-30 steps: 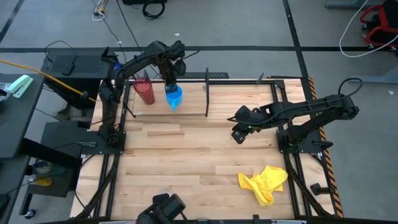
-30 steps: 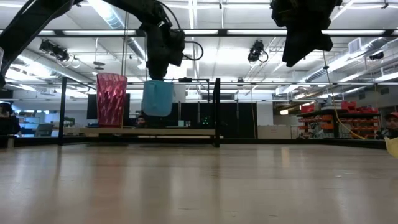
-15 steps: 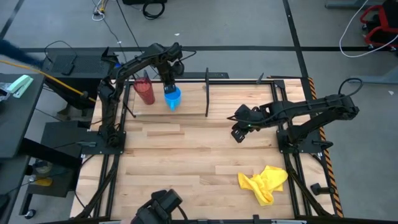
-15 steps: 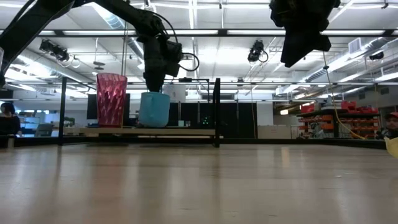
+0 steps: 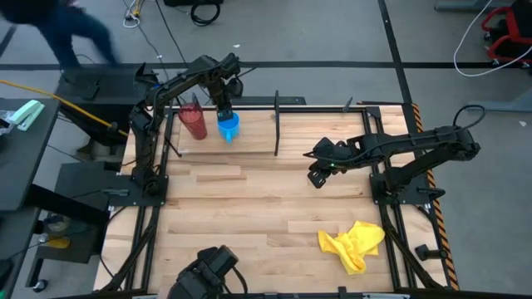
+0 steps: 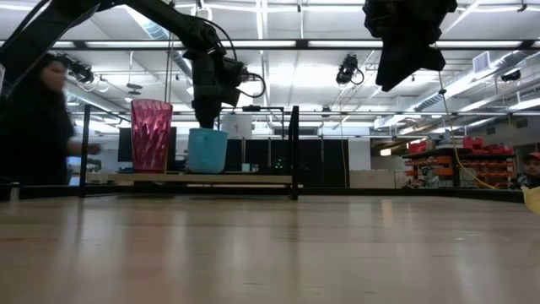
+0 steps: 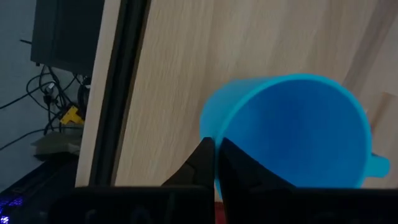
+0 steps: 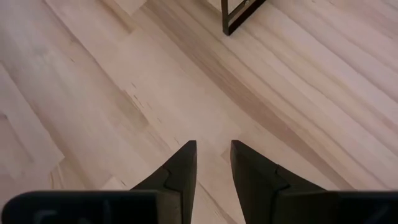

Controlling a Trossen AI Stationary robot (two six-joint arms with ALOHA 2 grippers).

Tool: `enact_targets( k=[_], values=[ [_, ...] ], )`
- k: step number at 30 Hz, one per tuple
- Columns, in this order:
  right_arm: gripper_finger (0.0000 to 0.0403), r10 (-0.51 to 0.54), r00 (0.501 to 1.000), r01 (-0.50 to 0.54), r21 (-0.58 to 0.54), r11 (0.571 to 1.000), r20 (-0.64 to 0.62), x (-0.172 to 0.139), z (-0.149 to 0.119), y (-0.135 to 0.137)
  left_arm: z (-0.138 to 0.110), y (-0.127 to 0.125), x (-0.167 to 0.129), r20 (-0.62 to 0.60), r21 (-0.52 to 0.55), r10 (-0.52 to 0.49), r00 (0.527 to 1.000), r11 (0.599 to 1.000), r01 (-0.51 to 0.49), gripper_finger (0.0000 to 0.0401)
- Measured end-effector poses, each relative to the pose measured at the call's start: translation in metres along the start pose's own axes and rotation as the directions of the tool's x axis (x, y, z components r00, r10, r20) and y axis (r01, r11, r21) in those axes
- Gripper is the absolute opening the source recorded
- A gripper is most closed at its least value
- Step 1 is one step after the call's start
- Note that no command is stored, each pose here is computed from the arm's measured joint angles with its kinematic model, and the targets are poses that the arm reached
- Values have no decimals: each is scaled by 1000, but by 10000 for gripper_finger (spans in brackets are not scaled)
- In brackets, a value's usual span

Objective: Stack small to large cups/mugs on shelf
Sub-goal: Put the blue mug on the shelf

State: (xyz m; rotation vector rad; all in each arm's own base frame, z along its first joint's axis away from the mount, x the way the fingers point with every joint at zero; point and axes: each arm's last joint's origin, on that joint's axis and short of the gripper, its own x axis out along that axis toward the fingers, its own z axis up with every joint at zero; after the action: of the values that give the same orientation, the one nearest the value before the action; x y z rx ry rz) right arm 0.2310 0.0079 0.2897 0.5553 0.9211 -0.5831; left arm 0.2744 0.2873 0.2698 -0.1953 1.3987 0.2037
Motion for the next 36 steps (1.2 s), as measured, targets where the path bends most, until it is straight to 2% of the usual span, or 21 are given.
enact_targets(
  k=[11,36],
  values=[
    [105,2,1000,-2,1,1000,2,0,0,0,2,3,0,25,6,16,1000,1000,-16,11],
    [105,7,1000,-7,4,1000,8,0,1,1,2,2,0,55,22,-34,998,999,33,11]
  ],
)
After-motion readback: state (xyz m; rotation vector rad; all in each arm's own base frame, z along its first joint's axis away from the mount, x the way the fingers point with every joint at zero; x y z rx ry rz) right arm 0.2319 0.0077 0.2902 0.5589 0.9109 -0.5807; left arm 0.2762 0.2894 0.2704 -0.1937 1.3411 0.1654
